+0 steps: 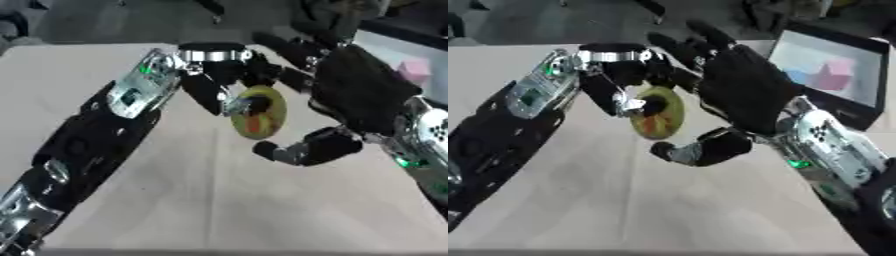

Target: Pick up the objects with one hand, pass them to the other hand, and then place them into the box on the other side of the table.

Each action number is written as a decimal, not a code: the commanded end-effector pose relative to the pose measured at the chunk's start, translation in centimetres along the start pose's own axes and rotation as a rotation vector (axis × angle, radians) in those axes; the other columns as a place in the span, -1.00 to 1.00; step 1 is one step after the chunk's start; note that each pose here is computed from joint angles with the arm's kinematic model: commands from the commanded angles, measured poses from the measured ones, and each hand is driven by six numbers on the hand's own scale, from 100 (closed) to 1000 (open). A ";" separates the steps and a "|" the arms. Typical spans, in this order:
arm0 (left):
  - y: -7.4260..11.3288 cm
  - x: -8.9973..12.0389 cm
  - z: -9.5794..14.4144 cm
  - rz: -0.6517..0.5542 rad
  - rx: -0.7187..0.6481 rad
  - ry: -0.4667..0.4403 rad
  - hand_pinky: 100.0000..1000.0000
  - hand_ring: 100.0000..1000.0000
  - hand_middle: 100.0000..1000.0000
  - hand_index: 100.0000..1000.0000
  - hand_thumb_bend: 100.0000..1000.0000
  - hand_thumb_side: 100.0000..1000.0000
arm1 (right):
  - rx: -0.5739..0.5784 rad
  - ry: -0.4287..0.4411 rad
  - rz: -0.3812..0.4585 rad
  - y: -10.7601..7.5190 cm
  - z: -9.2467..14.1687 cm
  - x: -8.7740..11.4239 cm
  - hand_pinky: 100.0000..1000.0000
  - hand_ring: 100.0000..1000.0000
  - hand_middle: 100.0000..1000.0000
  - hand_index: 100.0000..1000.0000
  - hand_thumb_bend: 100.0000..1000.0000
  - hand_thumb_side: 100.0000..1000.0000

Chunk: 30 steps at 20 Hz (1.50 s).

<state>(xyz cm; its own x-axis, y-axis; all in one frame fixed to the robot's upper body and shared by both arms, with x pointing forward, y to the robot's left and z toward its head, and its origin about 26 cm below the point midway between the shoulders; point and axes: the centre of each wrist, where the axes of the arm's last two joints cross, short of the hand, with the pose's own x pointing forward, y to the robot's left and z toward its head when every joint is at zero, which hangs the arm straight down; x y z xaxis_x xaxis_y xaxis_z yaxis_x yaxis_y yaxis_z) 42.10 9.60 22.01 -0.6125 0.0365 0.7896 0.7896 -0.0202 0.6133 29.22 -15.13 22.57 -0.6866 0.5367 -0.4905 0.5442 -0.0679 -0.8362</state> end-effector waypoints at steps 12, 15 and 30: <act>1.1 2.6 -0.6 -0.028 -0.007 -0.040 -0.03 -0.41 -0.49 -0.26 -1.00 -0.48 | -0.051 0.030 0.038 -0.4 0.2 -0.4 0.95 0.47 1.00 0.05 -1.00 0.81; 1.0 2.6 -0.6 -0.031 -0.011 -0.042 -0.01 -0.38 -0.46 -0.22 -1.00 -0.45 | -0.103 0.048 0.040 -0.4 0.2 -0.5 0.78 0.42 1.00 -0.20 -1.00 0.93; -0.1 1.2 -0.3 -0.053 -0.021 -0.079 0.19 -0.08 -0.09 0.20 -0.96 1.00 | -0.367 0.128 -0.001 -0.4 0.4 -0.8 0.11 0.30 1.00 -0.65 -1.00 1.00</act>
<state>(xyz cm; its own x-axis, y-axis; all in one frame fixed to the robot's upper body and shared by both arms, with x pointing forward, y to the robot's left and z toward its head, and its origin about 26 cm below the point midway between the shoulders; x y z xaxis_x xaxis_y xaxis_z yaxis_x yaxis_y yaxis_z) 41.20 9.02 22.07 -0.6307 0.1045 0.7689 0.7701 -0.0376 0.6368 29.21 -15.25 22.22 -0.6602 0.6177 -0.4273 0.6675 0.2217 -0.7108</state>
